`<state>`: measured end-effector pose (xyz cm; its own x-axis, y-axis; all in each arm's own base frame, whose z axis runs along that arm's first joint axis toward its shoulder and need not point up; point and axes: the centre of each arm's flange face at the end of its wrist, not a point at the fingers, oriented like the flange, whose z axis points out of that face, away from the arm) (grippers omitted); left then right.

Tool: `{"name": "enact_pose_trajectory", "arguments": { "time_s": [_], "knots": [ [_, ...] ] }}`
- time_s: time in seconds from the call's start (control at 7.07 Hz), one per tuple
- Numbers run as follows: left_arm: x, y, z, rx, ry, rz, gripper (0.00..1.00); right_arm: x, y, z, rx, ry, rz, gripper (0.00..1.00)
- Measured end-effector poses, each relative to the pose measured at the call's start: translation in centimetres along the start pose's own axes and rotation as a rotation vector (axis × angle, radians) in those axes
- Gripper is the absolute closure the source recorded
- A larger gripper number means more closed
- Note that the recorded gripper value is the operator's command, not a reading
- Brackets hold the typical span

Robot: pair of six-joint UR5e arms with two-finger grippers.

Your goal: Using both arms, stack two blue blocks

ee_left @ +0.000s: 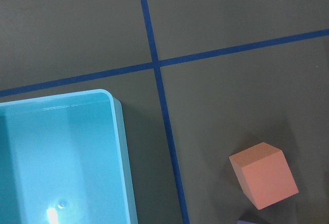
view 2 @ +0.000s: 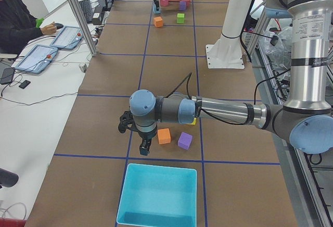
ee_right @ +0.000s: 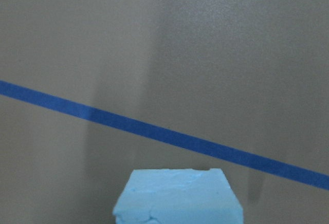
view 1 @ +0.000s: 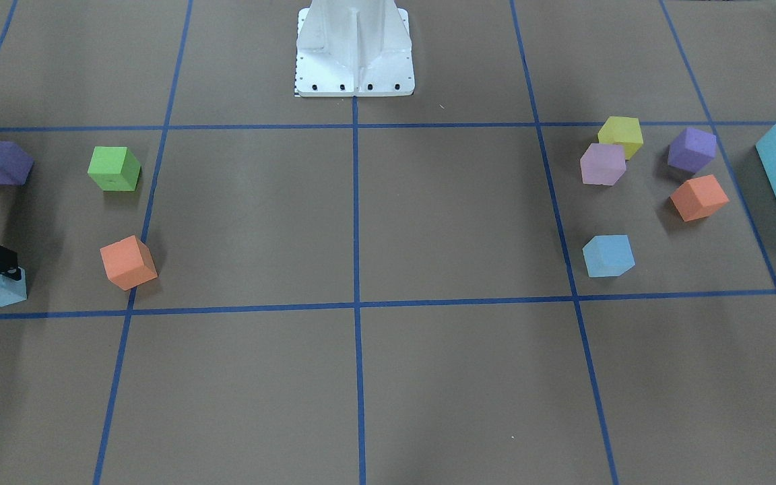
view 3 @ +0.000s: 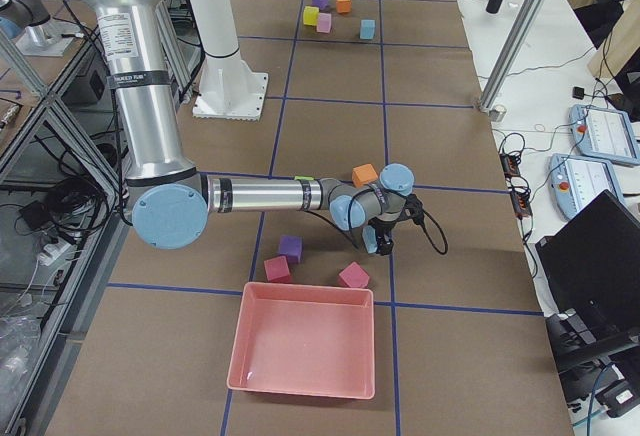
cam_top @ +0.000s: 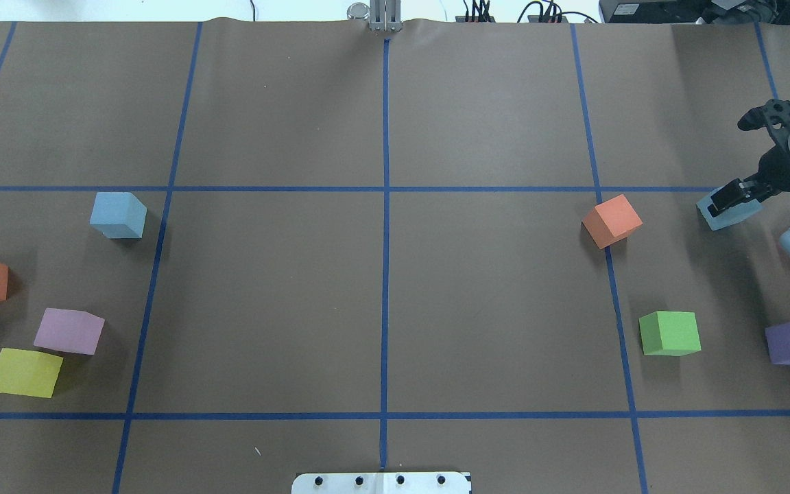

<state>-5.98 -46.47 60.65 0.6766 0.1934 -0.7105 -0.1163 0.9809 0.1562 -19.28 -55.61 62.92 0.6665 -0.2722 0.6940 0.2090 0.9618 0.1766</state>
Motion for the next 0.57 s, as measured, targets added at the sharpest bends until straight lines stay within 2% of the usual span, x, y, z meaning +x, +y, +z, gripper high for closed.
{"name": "enact_pose_trajectory", "arguments": {
  "time_s": [0.57],
  "knots": [
    [0.3,-0.4,-0.2,0.005,0.0,-0.017,0.02,-1.6,-0.7,-1.2,0.022,-0.014,-0.022,0.44]
  ]
}}
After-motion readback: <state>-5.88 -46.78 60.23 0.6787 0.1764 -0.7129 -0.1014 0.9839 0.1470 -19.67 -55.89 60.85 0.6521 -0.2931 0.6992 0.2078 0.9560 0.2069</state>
